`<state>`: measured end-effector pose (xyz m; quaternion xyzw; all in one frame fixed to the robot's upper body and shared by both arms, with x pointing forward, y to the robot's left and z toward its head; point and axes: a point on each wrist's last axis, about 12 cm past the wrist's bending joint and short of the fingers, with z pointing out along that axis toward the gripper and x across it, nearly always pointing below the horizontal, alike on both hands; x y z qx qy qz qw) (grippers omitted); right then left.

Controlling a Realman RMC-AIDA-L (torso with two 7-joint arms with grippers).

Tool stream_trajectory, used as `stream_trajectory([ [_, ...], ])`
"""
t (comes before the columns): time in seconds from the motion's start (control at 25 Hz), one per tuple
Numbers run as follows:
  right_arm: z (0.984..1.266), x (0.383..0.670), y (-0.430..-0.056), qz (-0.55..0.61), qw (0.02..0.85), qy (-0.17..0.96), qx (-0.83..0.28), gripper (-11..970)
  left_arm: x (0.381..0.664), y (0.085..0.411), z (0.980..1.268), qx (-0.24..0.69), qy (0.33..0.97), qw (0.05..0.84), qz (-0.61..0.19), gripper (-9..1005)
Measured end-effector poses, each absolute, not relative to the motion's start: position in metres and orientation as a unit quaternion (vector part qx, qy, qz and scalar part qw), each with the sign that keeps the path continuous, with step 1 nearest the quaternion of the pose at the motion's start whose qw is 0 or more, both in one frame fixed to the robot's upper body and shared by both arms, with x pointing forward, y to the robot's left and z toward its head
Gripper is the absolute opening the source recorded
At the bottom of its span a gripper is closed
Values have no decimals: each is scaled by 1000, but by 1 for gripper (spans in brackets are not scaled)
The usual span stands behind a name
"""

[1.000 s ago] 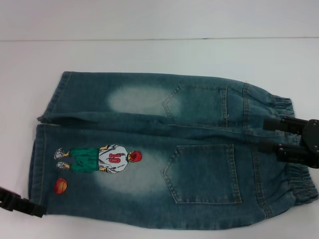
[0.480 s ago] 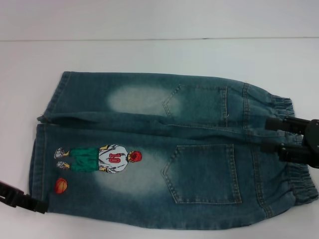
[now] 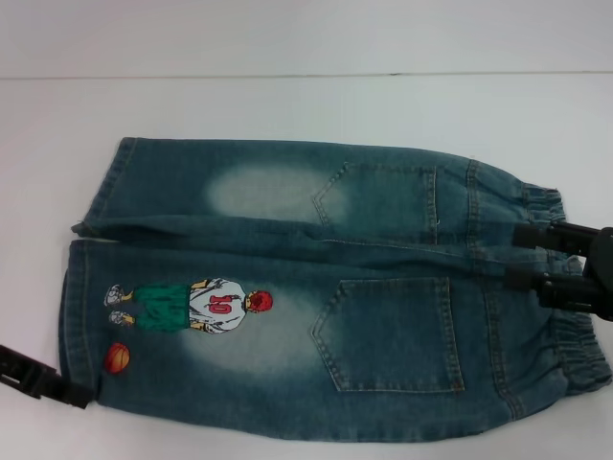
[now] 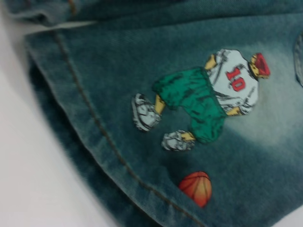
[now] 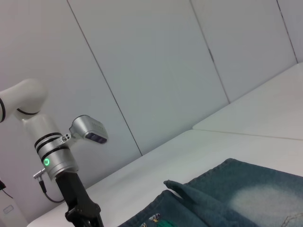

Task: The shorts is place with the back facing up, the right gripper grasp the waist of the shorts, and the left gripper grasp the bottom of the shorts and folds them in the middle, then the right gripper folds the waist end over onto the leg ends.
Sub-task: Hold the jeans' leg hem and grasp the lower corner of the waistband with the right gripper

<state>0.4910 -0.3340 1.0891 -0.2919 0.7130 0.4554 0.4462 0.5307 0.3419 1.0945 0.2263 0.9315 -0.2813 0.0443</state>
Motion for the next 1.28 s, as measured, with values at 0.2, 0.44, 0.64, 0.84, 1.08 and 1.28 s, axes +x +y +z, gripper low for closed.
stream_trajectory([
  [0.2, 1089, 490, -334, 456, 446, 712, -292, 800, 531, 342, 1096, 226, 930, 40, -286, 244],
  [0.44, 1090, 490, -334, 459, 446, 710, -293, 800, 532, 342, 1097, 226, 930, 44, -288, 46],
  [0.64, 1090, 490, -334, 459, 446, 710, -293, 799, 532, 341, 1097, 229, 928, 45, -289, 32],
  [0.84, 1090, 490, -335, 456, 447, 712, -292, 799, 533, 341, 1098, 232, 927, 50, -291, 32],
  [1.08, 1089, 488, -338, 451, 456, 711, -288, 799, 537, 338, 1101, 236, 922, 67, -298, 33],
  [1.28, 1089, 487, -339, 451, 458, 711, -286, 799, 540, 337, 1103, 239, 921, 73, -299, 33],
])
